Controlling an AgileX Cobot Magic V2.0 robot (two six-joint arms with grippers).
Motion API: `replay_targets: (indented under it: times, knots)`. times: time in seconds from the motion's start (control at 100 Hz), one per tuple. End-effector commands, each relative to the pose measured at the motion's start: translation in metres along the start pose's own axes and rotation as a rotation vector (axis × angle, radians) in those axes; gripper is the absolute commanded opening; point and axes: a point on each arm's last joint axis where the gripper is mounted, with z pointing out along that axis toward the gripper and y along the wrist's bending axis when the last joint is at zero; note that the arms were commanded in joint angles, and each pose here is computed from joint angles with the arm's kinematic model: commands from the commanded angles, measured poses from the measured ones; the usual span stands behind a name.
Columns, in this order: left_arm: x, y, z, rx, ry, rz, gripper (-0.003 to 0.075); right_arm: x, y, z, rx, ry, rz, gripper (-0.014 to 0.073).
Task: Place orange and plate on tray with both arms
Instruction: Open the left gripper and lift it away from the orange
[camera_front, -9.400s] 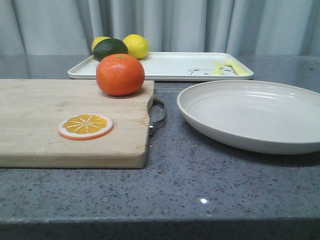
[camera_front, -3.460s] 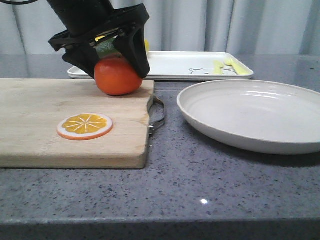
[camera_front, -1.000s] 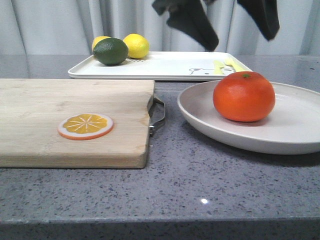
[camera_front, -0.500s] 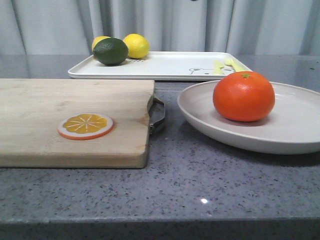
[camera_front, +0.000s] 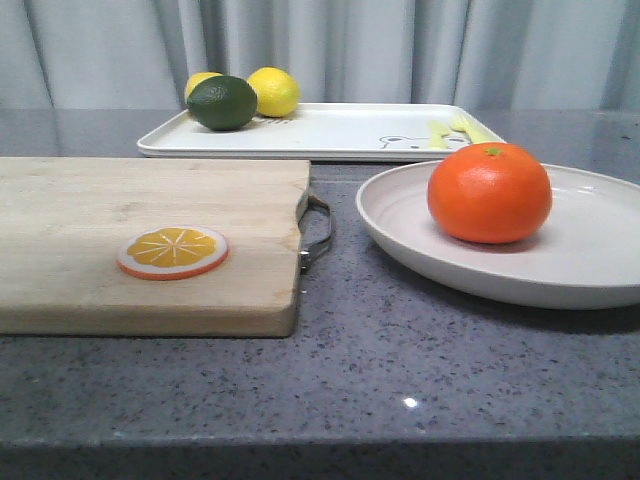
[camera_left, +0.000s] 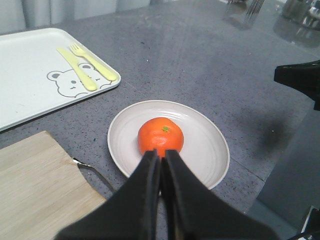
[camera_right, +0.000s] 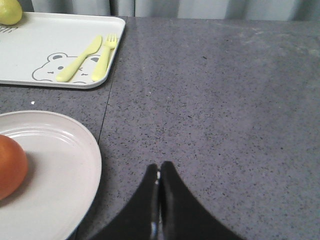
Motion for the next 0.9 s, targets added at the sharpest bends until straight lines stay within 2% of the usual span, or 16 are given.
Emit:
replay_targets:
  times: [0.0,0.11,0.18,0.23,0.38,0.45,0.71,0.89]
  knots:
    - [-0.007,-0.003,-0.027,0.010,-0.158,-0.004,-0.0020,-0.019,0.000,-0.003,0.005,-0.035,-0.007,-0.0055]
    - [0.005,-0.003,-0.046,0.018,-0.190,0.000,-0.0020,-0.022,0.000,0.001,0.006,0.061,-0.006,-0.0049]
    - [0.012,-0.003,-0.056,0.023,-0.213,0.003,-0.0020,-0.025,0.001,0.006,0.006,0.110,-0.011,-0.0010]
    - [0.016,-0.003,-0.061,0.026,-0.226,0.005,-0.0020,-0.027,0.001,0.010,0.003,0.145,-0.014,0.0044]
    - [0.025,-0.001,-0.069,0.029,-0.241,0.006,-0.0020,-0.036,0.004,0.022,-0.021,0.196,0.028,0.0288]
    - [0.026,-0.002,-0.071,0.030,-0.249,0.007,-0.0020,-0.040,0.005,0.029,-0.025,0.226,0.036,0.0344]
    - [0.024,-0.001,-0.072,0.028,-0.268,0.007,-0.0020,-0.055,0.010,0.063,-0.065,0.408,0.104,0.0345]
    - [0.024,-0.001,-0.072,0.028,-0.269,0.007,-0.0020,-0.060,0.012,0.091,-0.070,0.562,0.109,0.0345]
